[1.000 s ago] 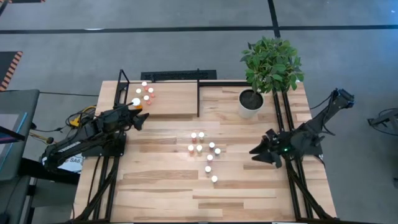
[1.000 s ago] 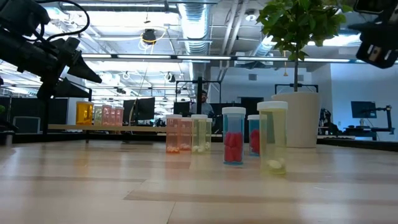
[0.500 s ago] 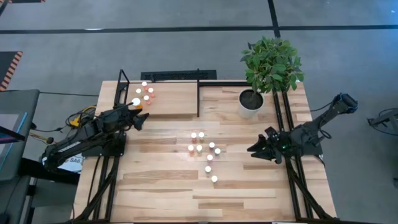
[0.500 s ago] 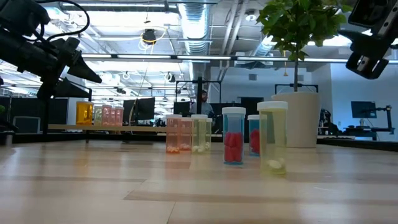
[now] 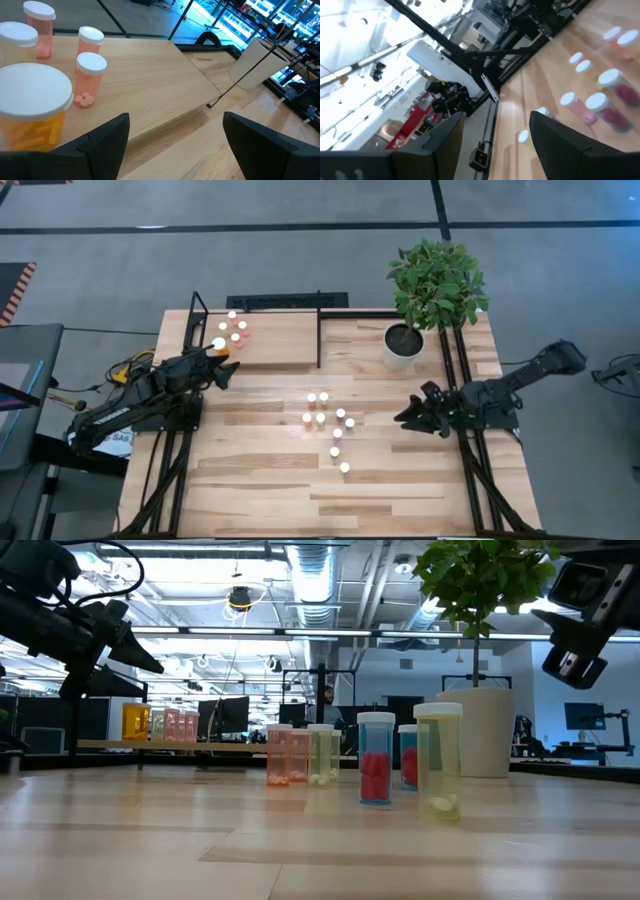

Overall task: Pick and place medicine bottles onto shelf by color
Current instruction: Put the orange pill bottle on the shelf

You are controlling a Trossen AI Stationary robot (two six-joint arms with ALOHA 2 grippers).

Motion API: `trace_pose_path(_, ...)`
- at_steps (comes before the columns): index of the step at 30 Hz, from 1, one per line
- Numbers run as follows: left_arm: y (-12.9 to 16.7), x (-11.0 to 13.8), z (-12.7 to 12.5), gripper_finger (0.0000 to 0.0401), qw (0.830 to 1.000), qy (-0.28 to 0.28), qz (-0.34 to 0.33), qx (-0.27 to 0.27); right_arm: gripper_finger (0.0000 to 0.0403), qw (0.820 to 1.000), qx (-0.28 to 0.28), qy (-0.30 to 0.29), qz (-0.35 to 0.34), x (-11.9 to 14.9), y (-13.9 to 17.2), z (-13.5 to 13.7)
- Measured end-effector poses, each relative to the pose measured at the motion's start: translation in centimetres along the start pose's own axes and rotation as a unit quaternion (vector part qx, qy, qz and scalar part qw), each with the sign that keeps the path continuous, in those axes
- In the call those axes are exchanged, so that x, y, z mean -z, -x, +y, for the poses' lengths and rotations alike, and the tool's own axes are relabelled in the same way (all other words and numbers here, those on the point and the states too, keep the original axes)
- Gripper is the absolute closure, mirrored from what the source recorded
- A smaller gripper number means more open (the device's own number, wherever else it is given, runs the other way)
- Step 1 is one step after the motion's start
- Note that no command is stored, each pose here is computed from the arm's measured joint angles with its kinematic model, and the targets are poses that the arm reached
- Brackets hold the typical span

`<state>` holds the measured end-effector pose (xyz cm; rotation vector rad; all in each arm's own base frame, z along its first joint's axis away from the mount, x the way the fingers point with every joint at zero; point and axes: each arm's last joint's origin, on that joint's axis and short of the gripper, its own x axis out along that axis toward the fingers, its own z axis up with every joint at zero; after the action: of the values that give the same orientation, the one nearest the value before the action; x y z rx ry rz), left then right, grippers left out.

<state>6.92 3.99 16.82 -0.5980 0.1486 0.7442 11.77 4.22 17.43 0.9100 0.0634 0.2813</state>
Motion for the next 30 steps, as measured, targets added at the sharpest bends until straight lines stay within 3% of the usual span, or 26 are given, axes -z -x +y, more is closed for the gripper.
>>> trace_pose_path(13, 0.0, 0.0, 0.0, 0.0092, 1.000, 0.000, 0.000, 0.000, 0.0153, 1.000, 0.021, 0.012, -0.008, -1.9, 0.1, -1.8)
trace_pose_path(30, 0.0, 0.0, 0.0, 0.0092, 1.000, 0.000, 0.000, 0.000, 0.0153, 0.994, 0.072, -0.088, 0.001, -2.1, 0.4, -3.2)
